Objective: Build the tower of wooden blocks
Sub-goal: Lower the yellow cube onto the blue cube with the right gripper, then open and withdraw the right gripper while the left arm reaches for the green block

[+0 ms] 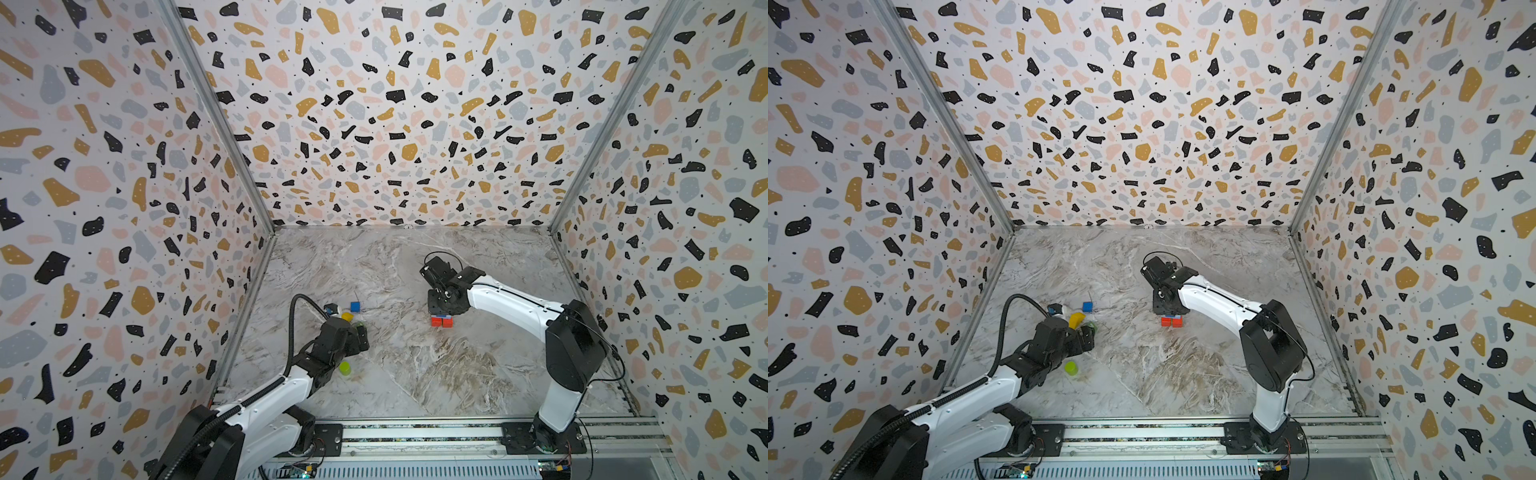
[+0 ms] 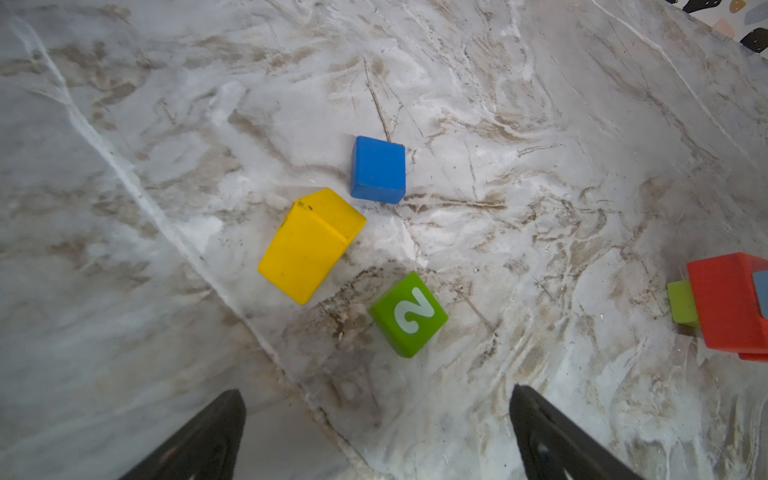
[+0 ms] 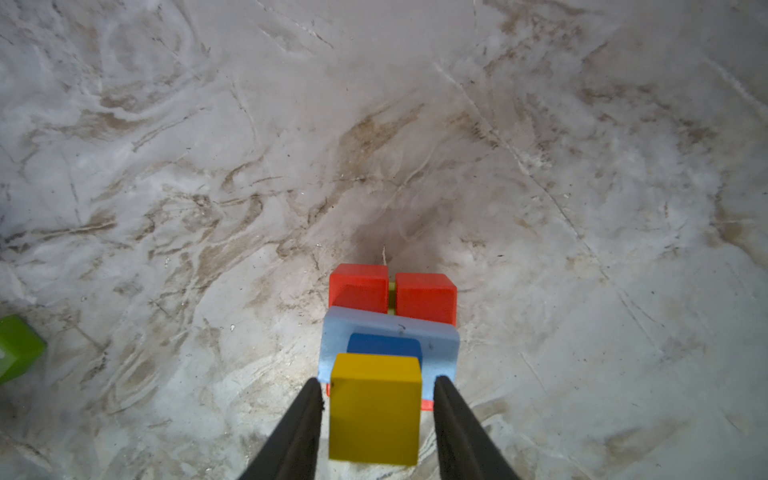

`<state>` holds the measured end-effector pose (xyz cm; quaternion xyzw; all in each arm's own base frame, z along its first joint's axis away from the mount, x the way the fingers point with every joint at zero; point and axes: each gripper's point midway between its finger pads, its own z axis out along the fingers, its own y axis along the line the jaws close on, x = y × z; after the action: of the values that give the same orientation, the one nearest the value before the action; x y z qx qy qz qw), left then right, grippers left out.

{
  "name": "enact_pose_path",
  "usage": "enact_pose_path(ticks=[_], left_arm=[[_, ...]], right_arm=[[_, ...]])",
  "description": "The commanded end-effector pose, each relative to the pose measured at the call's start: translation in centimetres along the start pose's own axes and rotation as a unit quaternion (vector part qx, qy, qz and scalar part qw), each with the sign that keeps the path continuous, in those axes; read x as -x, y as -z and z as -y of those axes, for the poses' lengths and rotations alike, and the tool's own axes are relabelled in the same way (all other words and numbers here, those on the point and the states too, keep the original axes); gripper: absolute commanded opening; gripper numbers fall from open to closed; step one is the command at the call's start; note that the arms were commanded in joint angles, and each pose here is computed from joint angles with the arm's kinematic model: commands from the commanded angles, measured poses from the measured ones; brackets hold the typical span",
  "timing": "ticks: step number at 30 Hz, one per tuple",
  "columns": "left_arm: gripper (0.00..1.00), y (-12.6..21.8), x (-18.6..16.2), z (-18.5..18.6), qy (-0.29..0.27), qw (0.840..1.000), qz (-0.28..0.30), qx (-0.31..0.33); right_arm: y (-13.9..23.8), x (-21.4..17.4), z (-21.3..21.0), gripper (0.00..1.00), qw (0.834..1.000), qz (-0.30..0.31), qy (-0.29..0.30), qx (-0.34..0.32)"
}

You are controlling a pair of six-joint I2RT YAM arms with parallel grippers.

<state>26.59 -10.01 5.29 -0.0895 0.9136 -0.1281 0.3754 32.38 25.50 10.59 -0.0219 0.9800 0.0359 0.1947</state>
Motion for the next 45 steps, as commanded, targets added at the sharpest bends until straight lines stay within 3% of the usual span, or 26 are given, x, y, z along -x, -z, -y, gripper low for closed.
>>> enact_pose_path(ticks=[1, 8, 15, 24, 33, 39, 45], left_arm=[[1.0, 0.0, 0.5, 0.1, 0.0, 1.0, 0.014, -0.005], [1.0, 0.2, 0.9, -0.1, -0.001, 1.0, 0.018, 0.005], [1.0, 1.3, 2.0, -0.2, 0.003, 0.999, 0.022, 0.022], [1.0, 3.8, 4.9, 0.8, 0.004, 0.999, 0.044, 0.028], [0.95, 4.9, 7.2, 3.3, -0.053, 0.997, 0.023, 0.053], [0.83, 4.6, 7.5, 5.5, -0.096, 0.995, -0.011, 0.031], [0.53, 2.7, 6.3, 5.3, -0.148, 0.985, -0.062, 0.056]], right_arm=[[0.5, -0.1, 0.5, 0.47, 1.0, 0.003, 0.008, -0.01], [3.2, 1.5, 0.4, 0.48, 0.999, 0.04, 0.01, 0.005], [8.0, 2.7, -0.1, 0.53, 0.991, 0.111, 0.035, 0.065], [13.5, 2.6, 1.6, 0.68, 0.963, 0.202, 0.071, 0.163], [15.6, 3.0, 5.4, 0.79, 0.932, 0.268, 0.048, 0.241], [13.6, 2.6, 6.7, 0.79, 0.919, 0.278, 0.025, 0.28], [11.5, 2.4, 7.5, 0.78, 0.912, 0.277, 0.007, 0.304]])
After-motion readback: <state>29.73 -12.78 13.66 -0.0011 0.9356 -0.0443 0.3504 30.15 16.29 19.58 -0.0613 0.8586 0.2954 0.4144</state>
